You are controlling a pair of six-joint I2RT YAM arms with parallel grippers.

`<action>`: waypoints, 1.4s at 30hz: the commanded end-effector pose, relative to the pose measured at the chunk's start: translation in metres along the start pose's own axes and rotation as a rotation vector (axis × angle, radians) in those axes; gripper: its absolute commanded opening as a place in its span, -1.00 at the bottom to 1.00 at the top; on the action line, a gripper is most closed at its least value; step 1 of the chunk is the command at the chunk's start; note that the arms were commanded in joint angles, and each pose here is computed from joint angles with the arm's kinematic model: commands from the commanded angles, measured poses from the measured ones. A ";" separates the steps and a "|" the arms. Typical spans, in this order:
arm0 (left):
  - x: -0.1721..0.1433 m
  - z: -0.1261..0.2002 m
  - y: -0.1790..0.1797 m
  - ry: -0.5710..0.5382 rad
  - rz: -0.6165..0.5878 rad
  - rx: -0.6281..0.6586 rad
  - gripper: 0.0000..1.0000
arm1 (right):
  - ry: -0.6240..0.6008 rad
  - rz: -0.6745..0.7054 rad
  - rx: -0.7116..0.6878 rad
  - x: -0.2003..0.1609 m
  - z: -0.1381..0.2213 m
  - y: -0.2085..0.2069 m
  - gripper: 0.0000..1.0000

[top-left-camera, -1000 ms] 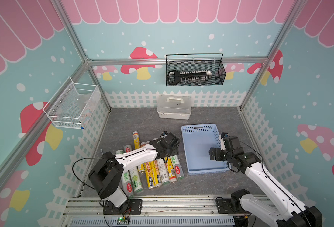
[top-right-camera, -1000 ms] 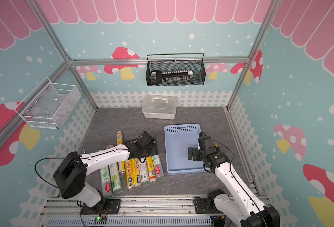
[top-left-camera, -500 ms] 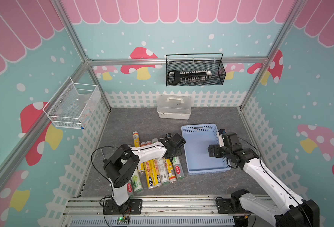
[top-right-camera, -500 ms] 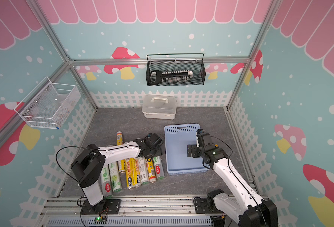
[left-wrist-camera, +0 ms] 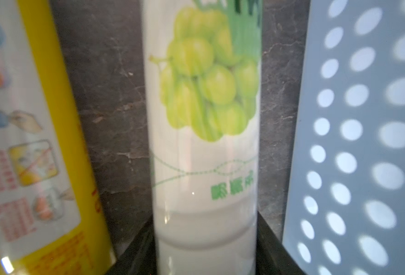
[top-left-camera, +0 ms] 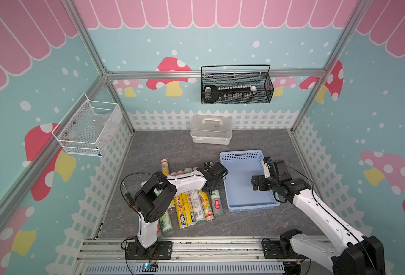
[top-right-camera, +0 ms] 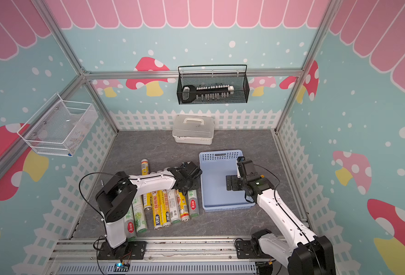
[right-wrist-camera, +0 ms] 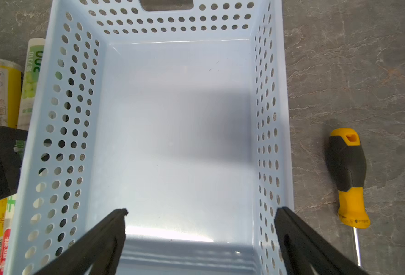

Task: Put the plastic wrap into the basket
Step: Pick up the plastic wrap from the center of the board, then place the plastic wrap in the basket.

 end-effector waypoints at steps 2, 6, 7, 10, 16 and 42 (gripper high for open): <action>-0.002 0.002 -0.003 0.014 -0.017 0.002 -0.27 | -0.048 0.014 -0.009 0.015 0.009 -0.001 0.99; 0.013 0.036 -0.018 -0.045 0.002 -0.077 -0.53 | -0.088 0.018 0.051 0.023 0.016 0.008 0.99; 0.018 0.049 -0.021 -0.070 0.009 -0.102 -0.55 | -0.109 0.026 0.090 0.027 0.019 0.014 0.99; 0.033 0.084 -0.032 -0.132 0.024 -0.178 -0.61 | -0.165 0.068 0.273 0.039 0.024 0.044 0.99; 0.038 0.129 -0.067 -0.127 0.018 -0.352 -0.70 | -0.236 0.075 0.530 0.055 0.036 0.082 0.99; -0.026 0.067 -0.236 0.145 -0.018 -0.573 -0.77 | -0.068 -0.389 0.253 0.004 -0.009 -0.070 0.99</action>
Point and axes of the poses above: each gripper's point midway between its finger pads, its own z axis back along the fingers, its own y axis along the line the jaws close on, x = y × z, the point moved 1 cm from there along z, back along the fingers, and after that the axes turned 14 degrees about z, right-handed, at the moved point
